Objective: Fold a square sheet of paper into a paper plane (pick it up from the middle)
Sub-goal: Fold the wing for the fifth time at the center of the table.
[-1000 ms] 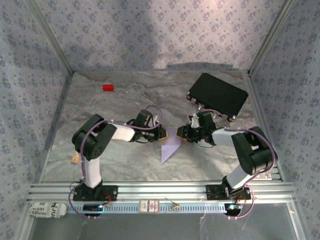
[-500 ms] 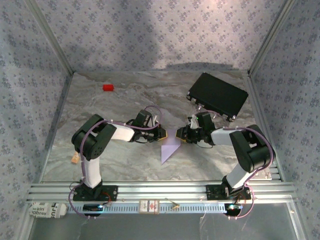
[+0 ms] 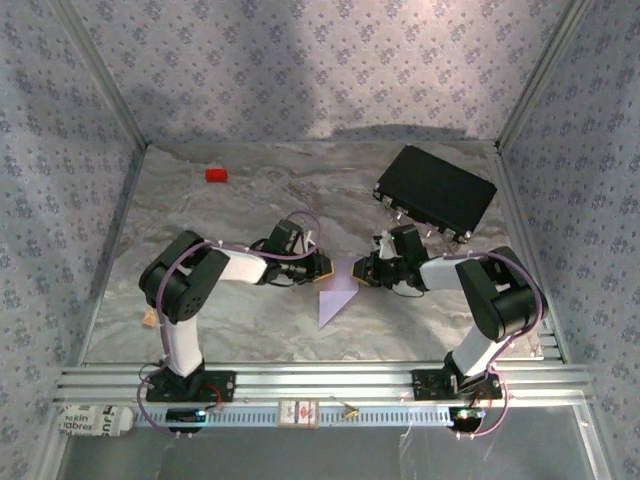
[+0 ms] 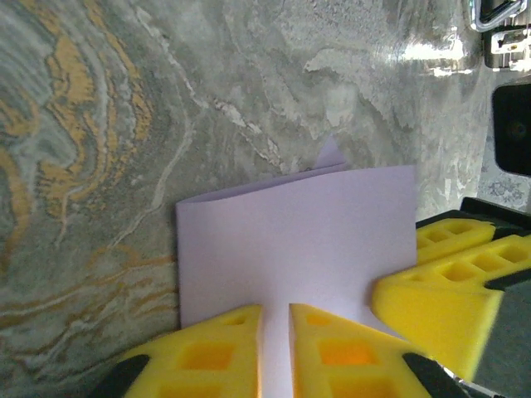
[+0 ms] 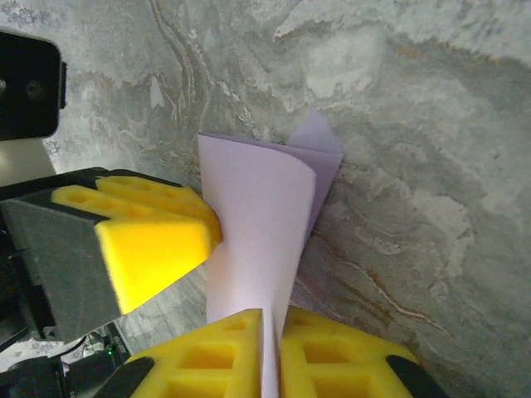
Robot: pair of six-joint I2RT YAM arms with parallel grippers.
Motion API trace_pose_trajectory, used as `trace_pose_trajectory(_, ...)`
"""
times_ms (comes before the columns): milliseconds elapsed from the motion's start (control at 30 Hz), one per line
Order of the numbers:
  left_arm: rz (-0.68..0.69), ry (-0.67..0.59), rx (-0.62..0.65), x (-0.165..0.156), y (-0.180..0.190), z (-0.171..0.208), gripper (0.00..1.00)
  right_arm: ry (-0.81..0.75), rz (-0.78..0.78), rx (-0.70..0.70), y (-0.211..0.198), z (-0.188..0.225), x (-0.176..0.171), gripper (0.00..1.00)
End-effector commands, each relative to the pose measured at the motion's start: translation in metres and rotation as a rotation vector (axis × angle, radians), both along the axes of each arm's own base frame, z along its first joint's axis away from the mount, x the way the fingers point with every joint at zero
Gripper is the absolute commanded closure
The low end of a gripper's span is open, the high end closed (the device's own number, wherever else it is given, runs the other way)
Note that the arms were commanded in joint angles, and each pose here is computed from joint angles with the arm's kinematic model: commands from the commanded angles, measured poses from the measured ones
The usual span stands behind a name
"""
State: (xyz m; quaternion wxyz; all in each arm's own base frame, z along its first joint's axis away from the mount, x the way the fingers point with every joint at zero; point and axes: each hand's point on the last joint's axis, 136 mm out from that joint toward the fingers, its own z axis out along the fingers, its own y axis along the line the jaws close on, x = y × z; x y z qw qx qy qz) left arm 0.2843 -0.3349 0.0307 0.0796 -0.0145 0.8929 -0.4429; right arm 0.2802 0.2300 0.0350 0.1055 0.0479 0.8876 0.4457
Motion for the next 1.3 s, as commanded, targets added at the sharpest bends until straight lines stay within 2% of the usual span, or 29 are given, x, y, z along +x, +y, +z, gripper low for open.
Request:
trace_pose_trajectory(0, 0.017, -0.004, 0.019, 0.0, 0.01, 0.007, 0.78, 0.002, -0.012, 0.01, 0.0, 0.003, -0.004, 0.91)
trace_pose_trajectory(200, 0.021, -0.066, 0.002, 0.003, 0.016, 0.034, 0.63, -0.002, -0.09, 0.001, -0.004, 0.009, -0.002, 0.95)
trace_pose_trajectory(400, -0.015, -0.18, 0.042, -0.009, 0.024, 0.06, 0.63, 0.008, -0.288, -0.022, -0.023, 0.018, 0.002, 0.97)
trace_pose_trajectory(500, -0.063, -0.282, 0.127, -0.023, 0.025, 0.063, 0.63, 0.04, -0.414, -0.033, -0.036, 0.018, 0.0, 1.0)
trace_pose_trajectory(600, -0.135, -0.408, 0.233, -0.041, 0.022, 0.064, 0.6, 0.047, -0.472, -0.022, -0.041, 0.023, -0.003, 1.0)
trace_pose_trajectory(833, -0.308, -0.599, 0.358, -0.074, 0.0, 0.058, 0.54, 0.036, -0.49, -0.007, -0.039, 0.037, -0.004, 1.0)
trace_pose_trajectory(1133, -0.426, -0.743, 0.517, -0.088, -0.022, 0.037, 0.51, 0.03, -0.483, -0.005, -0.037, 0.041, -0.002, 1.0)
trace_pose_trajectory(1267, -0.432, -0.756, 0.579, -0.086, -0.022, 0.025, 0.51, 0.028, -0.478, -0.003, -0.036, 0.042, -0.001, 1.0)
